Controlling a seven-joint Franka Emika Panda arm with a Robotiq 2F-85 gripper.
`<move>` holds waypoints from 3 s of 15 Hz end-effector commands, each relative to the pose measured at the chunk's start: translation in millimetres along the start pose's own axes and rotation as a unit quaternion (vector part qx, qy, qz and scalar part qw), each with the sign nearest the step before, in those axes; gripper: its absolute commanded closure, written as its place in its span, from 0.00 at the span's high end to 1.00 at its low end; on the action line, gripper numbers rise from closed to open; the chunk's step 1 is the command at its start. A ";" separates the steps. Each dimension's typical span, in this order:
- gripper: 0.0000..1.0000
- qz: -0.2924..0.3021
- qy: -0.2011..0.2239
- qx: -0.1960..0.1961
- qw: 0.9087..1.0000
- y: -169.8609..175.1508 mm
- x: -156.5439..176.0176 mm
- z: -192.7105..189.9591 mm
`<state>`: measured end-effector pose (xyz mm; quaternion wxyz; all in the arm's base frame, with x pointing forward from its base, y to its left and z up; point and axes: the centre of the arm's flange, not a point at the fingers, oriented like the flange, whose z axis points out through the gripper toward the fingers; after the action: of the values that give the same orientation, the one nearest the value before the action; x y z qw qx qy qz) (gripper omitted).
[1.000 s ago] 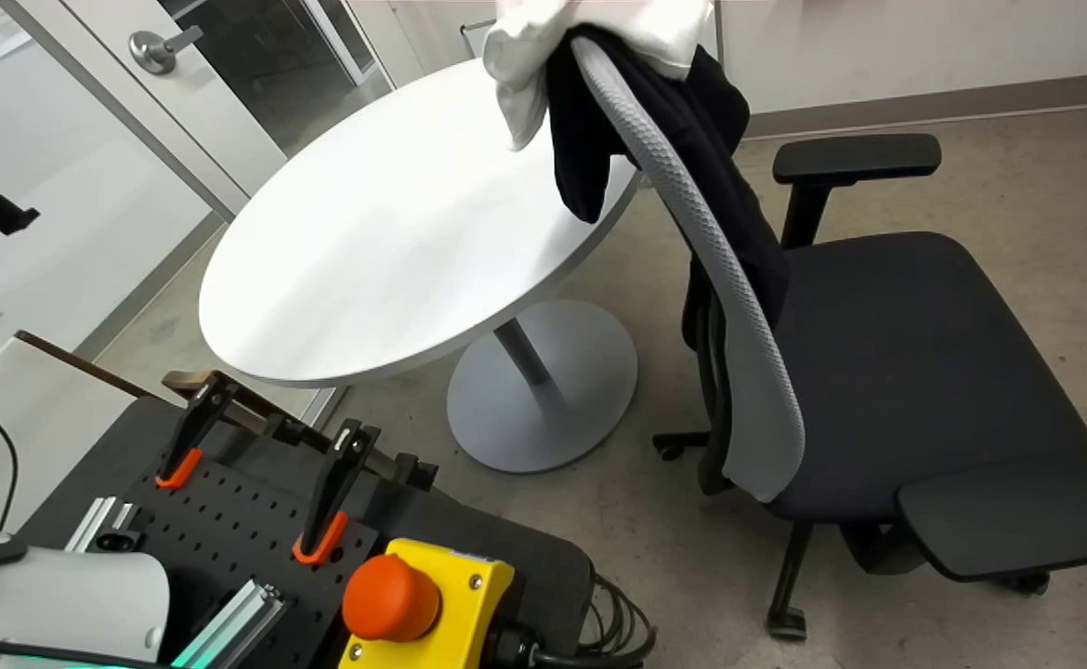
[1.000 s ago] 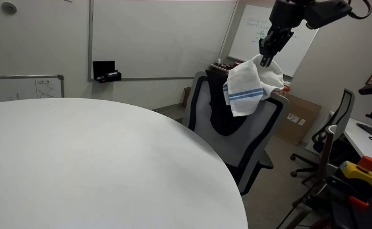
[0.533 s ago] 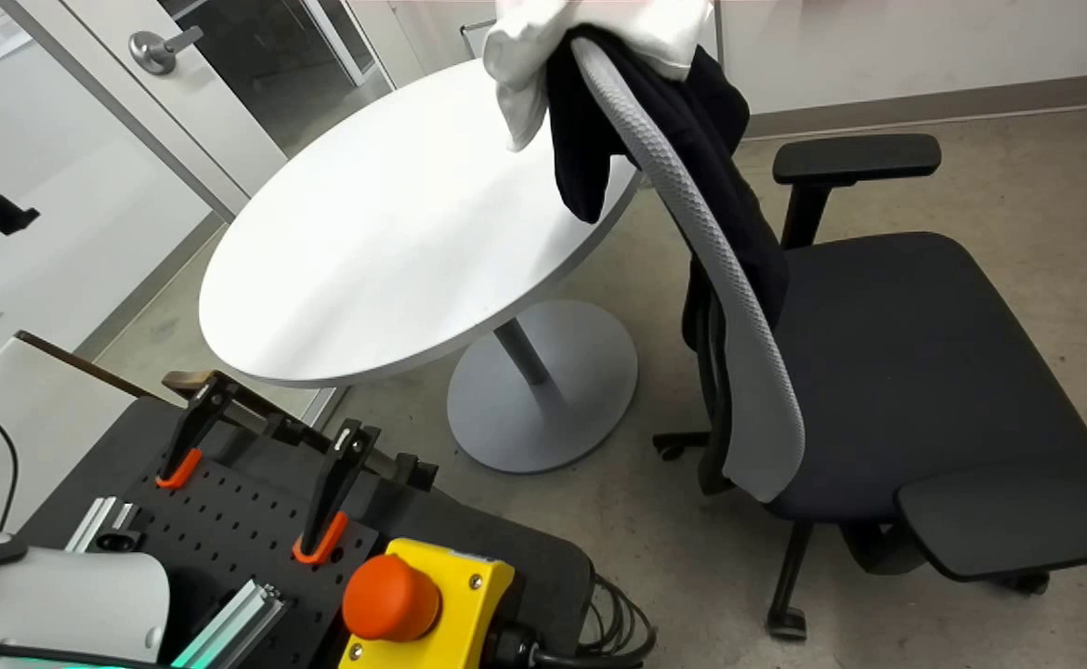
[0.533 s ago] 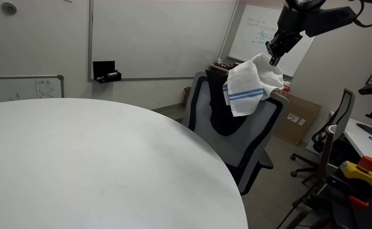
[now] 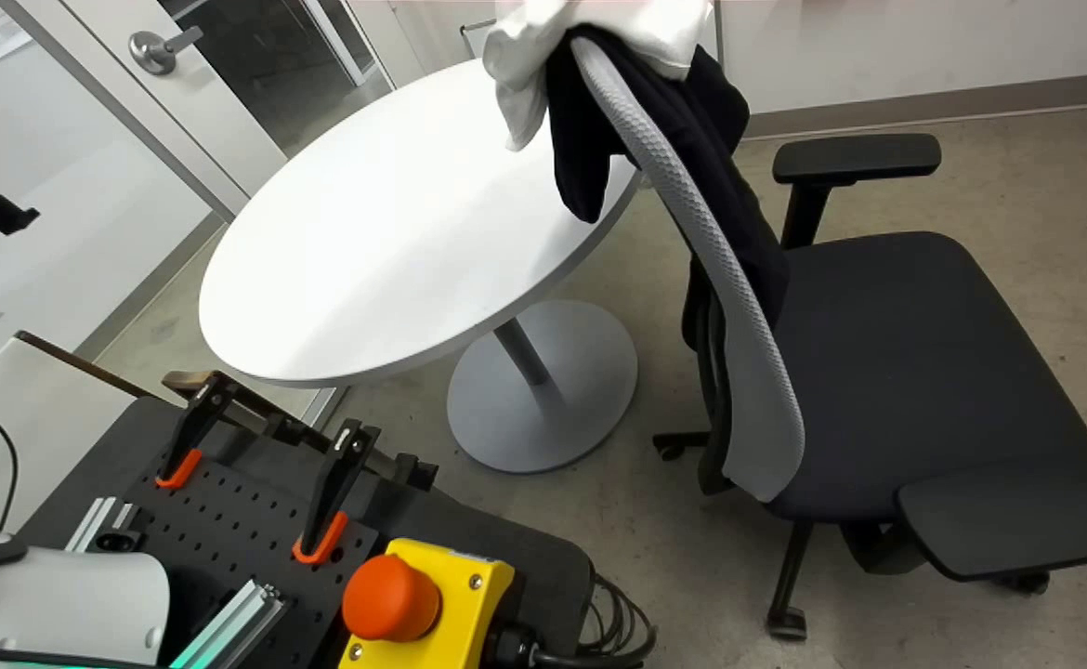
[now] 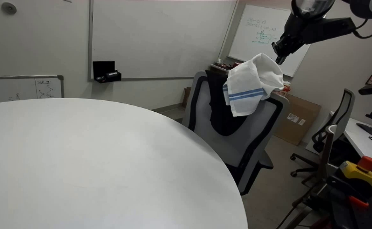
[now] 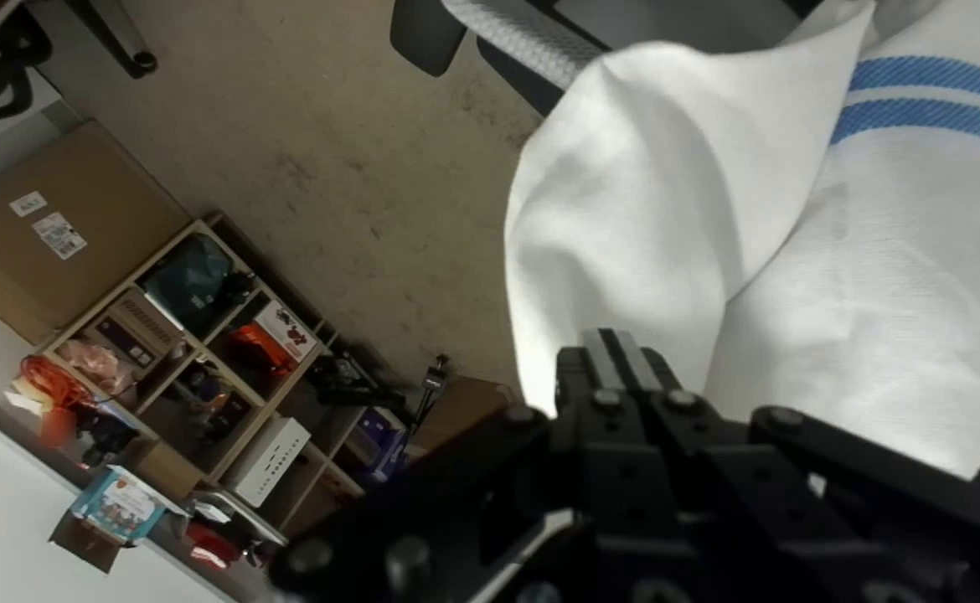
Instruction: Hang the towel on the backrest of the chair
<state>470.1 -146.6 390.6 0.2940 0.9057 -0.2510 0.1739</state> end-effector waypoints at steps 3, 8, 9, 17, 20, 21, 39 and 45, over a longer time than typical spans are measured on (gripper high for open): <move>0.00 0.054 0.010 -0.041 0.998 -2.7 11.0 37.1; 0.00 0.097 -0.006 -0.098 0.990 -0.9 25.0 75.2; 0.00 0.105 -0.010 -0.108 0.989 2.1 27.3 80.8; 0.00 0.122 -0.036 -0.164 0.978 -18.2 28.1 122.7; 0.00 0.121 -0.047 -0.184 0.974 -32.5 21.1 138.3; 0.00 0.122 -0.048 -0.189 0.973 -35.9 20.6 142.0; 0.00 0.149 -0.069 -0.208 0.964 -35.6 6.9 167.7; 0.00 0.125 -0.007 -0.184 0.975 -30.6 9.7 80.2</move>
<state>531.7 -212.0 273.9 0.4248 0.7978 -0.4098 0.1232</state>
